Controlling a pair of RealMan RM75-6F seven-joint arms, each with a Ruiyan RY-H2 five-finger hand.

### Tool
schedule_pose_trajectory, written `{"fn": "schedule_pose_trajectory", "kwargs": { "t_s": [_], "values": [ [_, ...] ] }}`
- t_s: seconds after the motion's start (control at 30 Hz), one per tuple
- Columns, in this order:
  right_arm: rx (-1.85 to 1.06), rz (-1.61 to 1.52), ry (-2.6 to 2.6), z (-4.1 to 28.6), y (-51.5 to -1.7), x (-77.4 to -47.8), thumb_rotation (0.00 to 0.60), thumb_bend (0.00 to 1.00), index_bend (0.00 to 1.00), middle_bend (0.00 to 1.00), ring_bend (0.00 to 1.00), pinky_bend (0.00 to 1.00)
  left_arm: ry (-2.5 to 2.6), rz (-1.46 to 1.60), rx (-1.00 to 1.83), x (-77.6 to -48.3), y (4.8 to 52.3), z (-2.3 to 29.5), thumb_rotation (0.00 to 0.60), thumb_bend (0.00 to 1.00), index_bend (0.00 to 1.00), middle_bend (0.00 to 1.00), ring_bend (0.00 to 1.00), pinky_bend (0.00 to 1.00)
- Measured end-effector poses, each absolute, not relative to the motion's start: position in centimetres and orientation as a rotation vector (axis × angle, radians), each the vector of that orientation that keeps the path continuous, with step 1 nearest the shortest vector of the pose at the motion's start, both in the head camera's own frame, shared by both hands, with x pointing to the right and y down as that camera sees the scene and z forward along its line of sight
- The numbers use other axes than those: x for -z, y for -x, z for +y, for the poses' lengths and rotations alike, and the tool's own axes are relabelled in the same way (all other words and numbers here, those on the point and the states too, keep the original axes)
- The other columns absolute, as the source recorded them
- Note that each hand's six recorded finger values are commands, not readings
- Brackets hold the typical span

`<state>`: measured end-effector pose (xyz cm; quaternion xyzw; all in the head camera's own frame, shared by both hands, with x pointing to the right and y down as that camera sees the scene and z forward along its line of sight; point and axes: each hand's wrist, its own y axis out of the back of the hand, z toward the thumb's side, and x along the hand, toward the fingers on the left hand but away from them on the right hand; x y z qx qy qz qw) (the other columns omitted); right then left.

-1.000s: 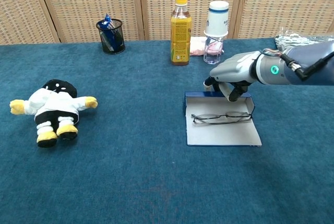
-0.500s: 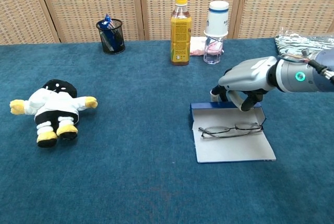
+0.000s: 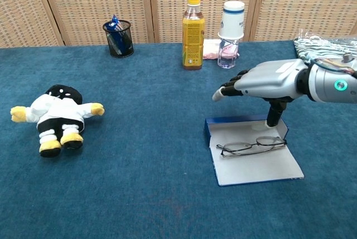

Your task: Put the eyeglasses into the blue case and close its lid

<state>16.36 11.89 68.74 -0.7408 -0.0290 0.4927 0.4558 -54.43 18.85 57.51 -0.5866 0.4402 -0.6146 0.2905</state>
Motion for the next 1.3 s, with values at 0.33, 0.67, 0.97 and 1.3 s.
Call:
{"fn": "schedule_pose_trajectory", "kwargs": {
  "t_s": [0.33,0.67,0.97,1.3],
  "values": [
    [-1.007,-0.284,1.832,13.2,-18.3,-64.5,0.600,0.00,0.06,0.00,0.00,0.03,1.570,1.166,1.614,-57.2,54.1,19.0,0.600,0.00,0.00,0.00,0.00,0.00],
    [-0.823,-0.341,1.779,16.8,-21.6,-63.7,0.600,0.03,0.21,0.00,0.00,0.03,1.577,1.154,1.591,-56.9,53.6,19.3,0.600,0.00,0.00,0.00,0.00,0.00],
    [-0.829,-0.320,1.826,19.3,-21.8,-67.3,0.600,0.03,0.21,0.00,0.00,0.03,1.571,1.155,1.590,-56.9,53.5,19.4,0.600,0.00,0.00,0.00,0.00,0.00],
    [-0.823,-0.328,1.797,18.6,-19.9,-68.9,0.600,0.03,0.21,0.00,0.00,0.03,1.569,1.161,1.596,-57.0,53.8,19.2,0.600,0.00,0.00,0.00,0.00,0.00]
  ]
}}
